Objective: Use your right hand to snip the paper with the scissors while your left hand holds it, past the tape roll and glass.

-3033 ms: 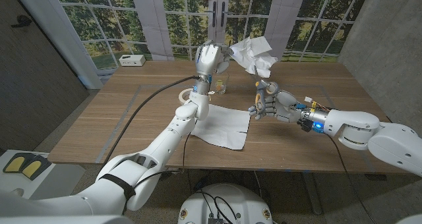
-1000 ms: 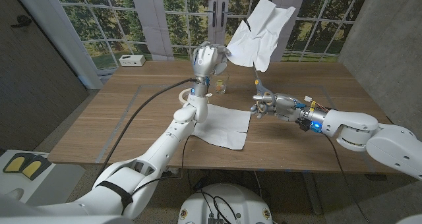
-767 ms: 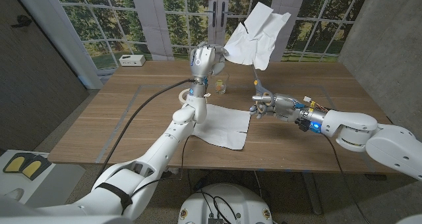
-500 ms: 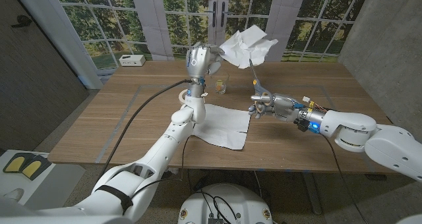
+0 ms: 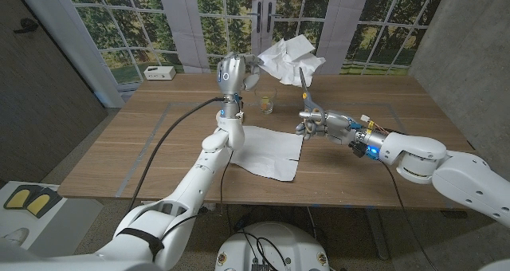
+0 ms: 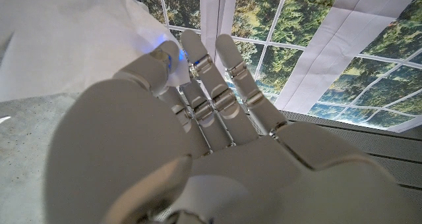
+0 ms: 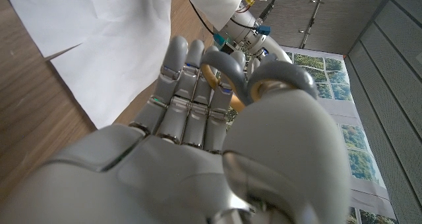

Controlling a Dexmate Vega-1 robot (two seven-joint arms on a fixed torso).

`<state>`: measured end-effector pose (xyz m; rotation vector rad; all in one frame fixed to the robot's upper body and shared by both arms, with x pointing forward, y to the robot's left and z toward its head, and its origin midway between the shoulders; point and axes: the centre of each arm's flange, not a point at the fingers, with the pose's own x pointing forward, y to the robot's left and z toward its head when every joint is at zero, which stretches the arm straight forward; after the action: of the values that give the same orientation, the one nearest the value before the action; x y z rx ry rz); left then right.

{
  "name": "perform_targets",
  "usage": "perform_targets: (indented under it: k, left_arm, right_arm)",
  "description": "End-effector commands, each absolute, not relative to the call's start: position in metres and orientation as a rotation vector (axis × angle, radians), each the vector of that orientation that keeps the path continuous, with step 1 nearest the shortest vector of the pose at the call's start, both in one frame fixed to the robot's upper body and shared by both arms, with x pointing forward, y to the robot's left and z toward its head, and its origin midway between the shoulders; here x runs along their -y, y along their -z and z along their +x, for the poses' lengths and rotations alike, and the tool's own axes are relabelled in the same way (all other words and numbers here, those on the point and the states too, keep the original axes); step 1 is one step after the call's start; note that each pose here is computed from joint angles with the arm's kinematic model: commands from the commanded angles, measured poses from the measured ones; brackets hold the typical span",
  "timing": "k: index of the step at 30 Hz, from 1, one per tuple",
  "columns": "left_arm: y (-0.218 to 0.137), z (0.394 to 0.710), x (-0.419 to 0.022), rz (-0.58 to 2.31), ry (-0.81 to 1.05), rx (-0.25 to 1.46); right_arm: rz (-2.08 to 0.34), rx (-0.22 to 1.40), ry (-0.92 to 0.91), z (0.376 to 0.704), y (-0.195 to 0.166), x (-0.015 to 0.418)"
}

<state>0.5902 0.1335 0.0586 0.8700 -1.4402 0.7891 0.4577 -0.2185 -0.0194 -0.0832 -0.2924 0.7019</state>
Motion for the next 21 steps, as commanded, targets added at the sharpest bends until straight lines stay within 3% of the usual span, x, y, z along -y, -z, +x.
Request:
perform_targets:
  k: [1,21]
  left_arm:
    - [-0.061,0.590,-0.147,0.855,-0.780,1.462]
    - [-0.055,0.574,-0.153,0.924,-0.814,1.504]
  right_arm:
    - [-0.092,0.314,-0.690,0.464,0.009,0.212]
    - [-0.104,0.299,-0.690,0.469,0.003,0.215]
